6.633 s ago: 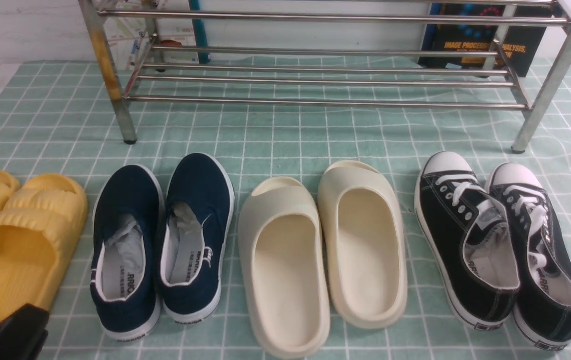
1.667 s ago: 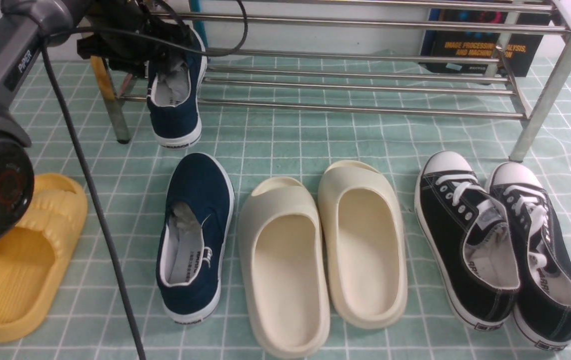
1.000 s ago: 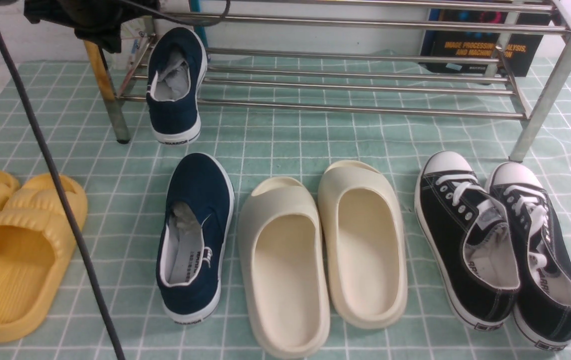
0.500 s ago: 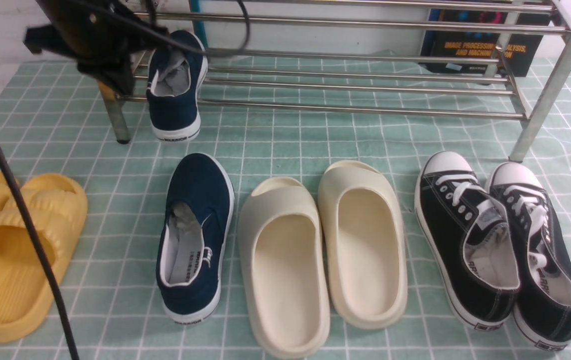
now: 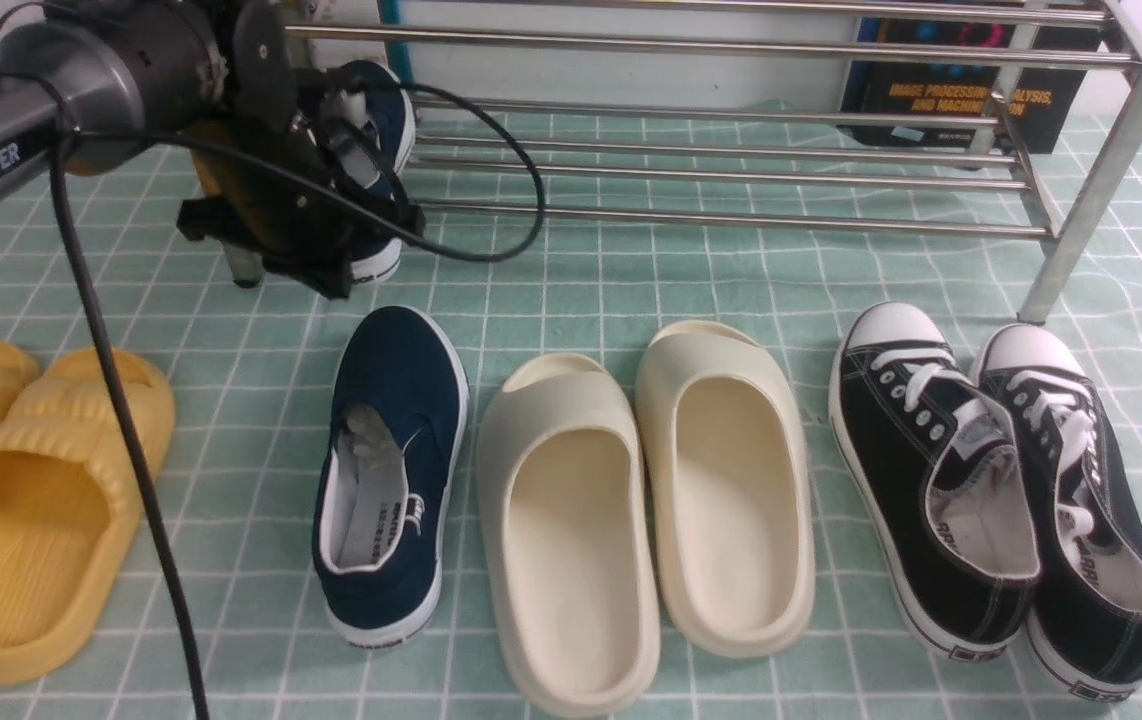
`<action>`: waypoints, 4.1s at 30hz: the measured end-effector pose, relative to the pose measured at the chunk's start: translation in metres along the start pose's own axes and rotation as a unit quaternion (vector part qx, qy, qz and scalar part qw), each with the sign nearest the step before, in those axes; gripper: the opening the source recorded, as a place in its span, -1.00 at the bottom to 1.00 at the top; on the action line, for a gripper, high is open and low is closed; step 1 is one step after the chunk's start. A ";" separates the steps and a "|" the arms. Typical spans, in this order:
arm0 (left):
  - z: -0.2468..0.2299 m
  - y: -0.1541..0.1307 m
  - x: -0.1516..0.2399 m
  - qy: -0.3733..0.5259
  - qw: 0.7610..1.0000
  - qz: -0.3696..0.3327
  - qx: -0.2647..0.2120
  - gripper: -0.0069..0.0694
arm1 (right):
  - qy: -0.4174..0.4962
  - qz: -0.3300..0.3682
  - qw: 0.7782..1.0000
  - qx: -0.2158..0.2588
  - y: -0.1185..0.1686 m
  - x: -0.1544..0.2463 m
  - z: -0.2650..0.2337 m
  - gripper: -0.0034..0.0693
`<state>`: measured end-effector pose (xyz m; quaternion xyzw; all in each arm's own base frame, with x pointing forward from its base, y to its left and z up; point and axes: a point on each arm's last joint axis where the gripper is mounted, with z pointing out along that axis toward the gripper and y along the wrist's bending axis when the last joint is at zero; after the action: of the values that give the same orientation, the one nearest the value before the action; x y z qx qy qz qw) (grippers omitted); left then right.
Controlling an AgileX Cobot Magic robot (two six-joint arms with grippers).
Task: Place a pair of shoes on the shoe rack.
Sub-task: Use the left arm to put a shoe into the shoe rack, then use the left arm to grab the shoe closest to it, then use the left arm to put a shoe into the shoe rack
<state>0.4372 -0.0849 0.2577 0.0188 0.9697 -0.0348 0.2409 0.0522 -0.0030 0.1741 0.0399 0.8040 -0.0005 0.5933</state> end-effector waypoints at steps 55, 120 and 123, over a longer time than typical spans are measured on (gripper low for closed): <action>-0.149 0.015 0.105 0.085 0.995 -0.052 0.003 -0.02 | 0.000 0.000 1.000 0.000 0.000 0.000 0.000 -0.25; -0.062 -0.051 0.032 0.009 0.999 -0.001 0.034 -0.84 | 0.000 0.000 1.000 0.000 0.000 0.000 0.000 -0.25; -0.034 -0.057 0.010 0.031 0.999 -0.006 0.027 -0.84 | 0.000 0.000 1.000 0.000 0.000 0.000 0.000 -0.25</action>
<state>0.4097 -0.1390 0.2866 0.0209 0.9755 -0.0615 0.2104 0.0522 -0.0030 0.1741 0.0399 0.8040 -0.0005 0.5933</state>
